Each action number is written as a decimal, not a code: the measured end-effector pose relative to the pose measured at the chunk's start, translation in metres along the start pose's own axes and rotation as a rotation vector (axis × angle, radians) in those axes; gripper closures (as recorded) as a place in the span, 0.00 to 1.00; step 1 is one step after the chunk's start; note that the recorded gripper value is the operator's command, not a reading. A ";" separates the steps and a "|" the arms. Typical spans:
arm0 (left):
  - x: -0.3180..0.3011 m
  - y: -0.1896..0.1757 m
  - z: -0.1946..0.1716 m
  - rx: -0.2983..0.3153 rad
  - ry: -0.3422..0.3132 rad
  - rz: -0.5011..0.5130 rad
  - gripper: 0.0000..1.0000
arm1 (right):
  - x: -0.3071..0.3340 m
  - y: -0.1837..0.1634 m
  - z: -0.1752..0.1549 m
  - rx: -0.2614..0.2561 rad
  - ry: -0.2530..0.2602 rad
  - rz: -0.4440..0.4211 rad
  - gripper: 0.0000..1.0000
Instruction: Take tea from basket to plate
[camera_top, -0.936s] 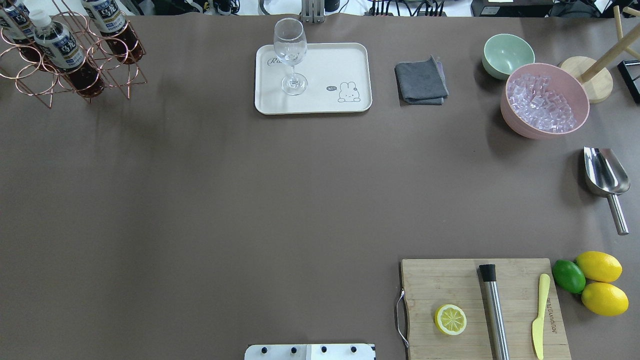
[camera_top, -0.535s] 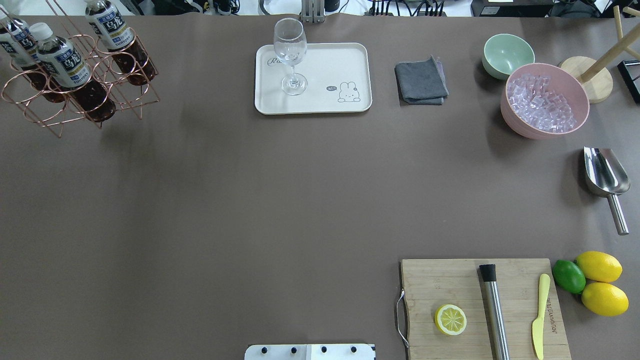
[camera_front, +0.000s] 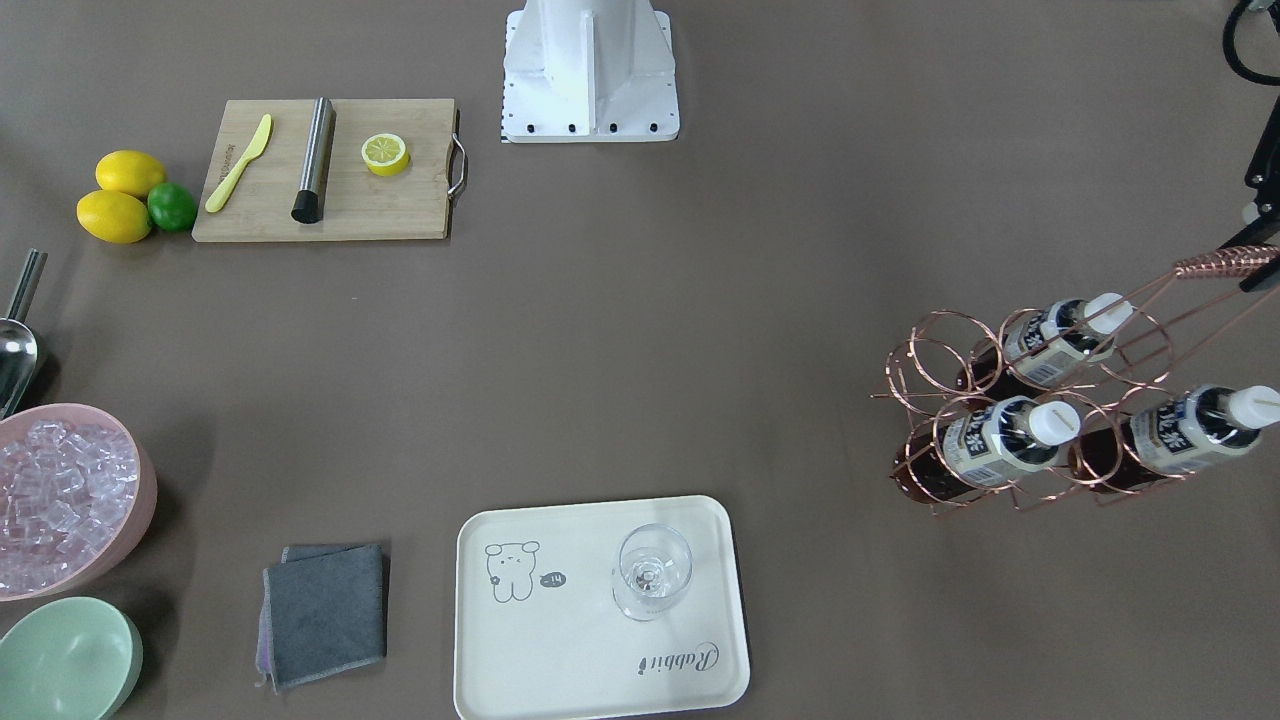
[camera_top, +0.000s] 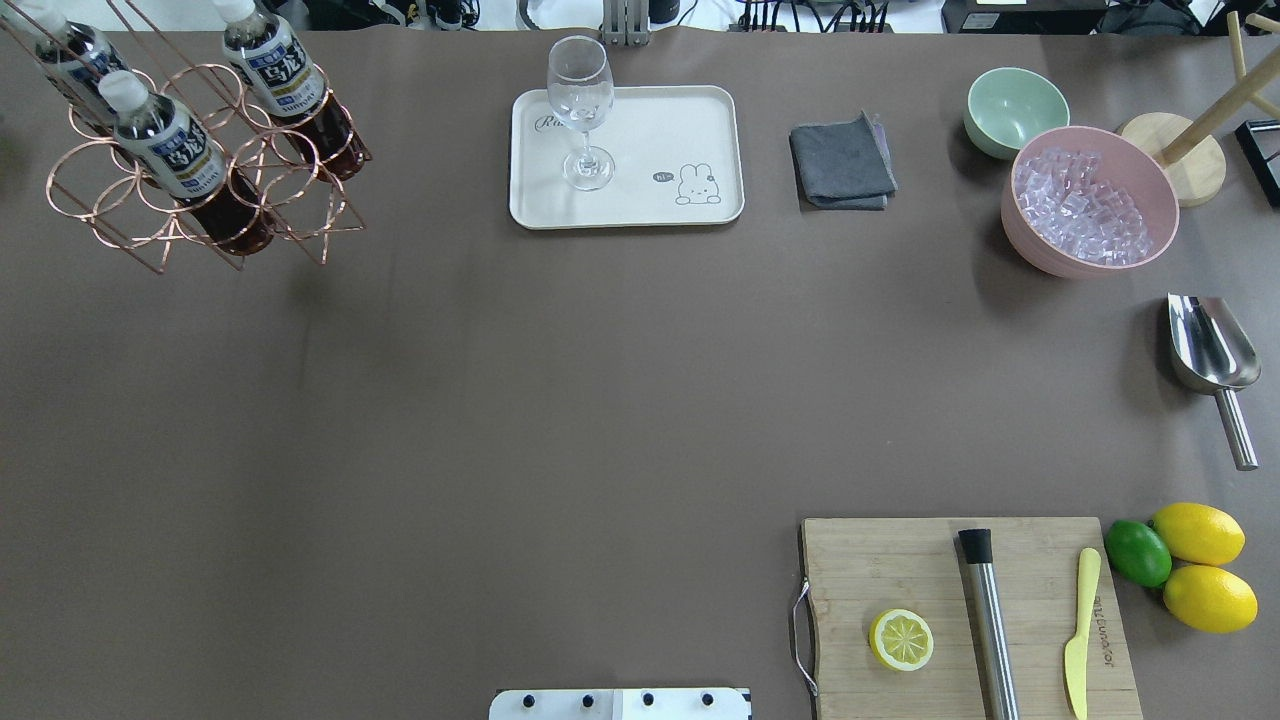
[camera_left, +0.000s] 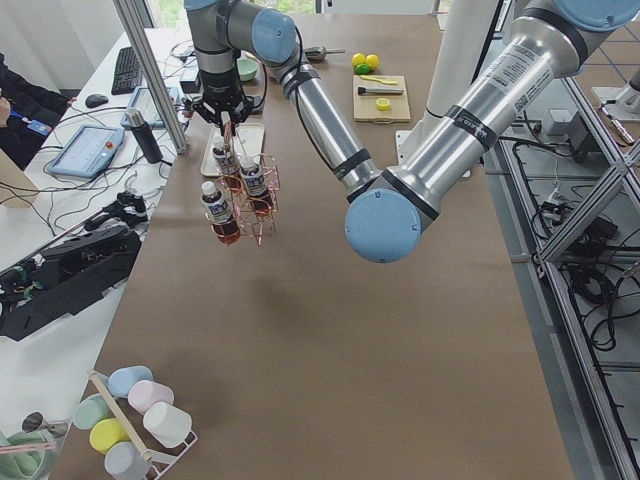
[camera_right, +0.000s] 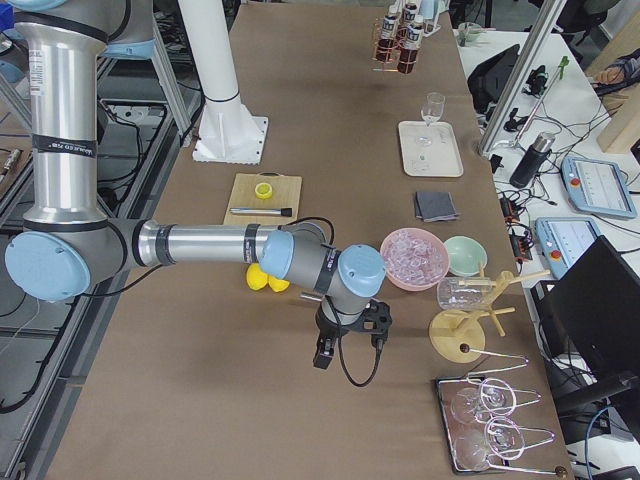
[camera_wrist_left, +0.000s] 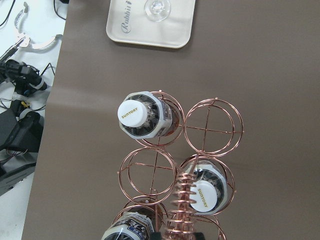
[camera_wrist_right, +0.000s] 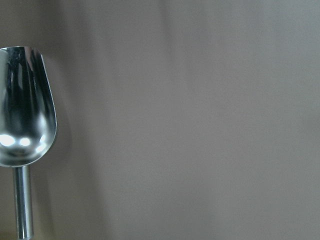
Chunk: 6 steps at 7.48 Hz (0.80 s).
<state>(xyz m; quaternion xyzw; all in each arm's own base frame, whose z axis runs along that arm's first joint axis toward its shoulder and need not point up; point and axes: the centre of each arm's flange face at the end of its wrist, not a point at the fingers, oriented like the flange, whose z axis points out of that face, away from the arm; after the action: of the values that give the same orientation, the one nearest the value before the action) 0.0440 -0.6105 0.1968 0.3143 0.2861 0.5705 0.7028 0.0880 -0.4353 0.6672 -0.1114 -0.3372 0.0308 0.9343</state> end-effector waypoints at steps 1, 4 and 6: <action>0.013 -0.015 0.009 0.012 0.016 0.024 1.00 | 0.000 0.000 0.000 0.000 0.000 0.000 0.00; 0.057 -0.058 0.043 0.089 0.125 0.013 1.00 | 0.000 -0.001 -0.001 0.001 0.001 -0.001 0.00; 0.082 -0.078 0.065 0.099 0.176 0.033 1.00 | -0.001 -0.001 -0.001 0.002 0.001 -0.002 0.00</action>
<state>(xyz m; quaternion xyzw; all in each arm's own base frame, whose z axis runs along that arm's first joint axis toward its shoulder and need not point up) 0.1574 -0.5495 0.1749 0.3021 0.3690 0.5927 0.6490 0.0882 -0.4367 0.6665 -0.1102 -0.3367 0.0301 0.9346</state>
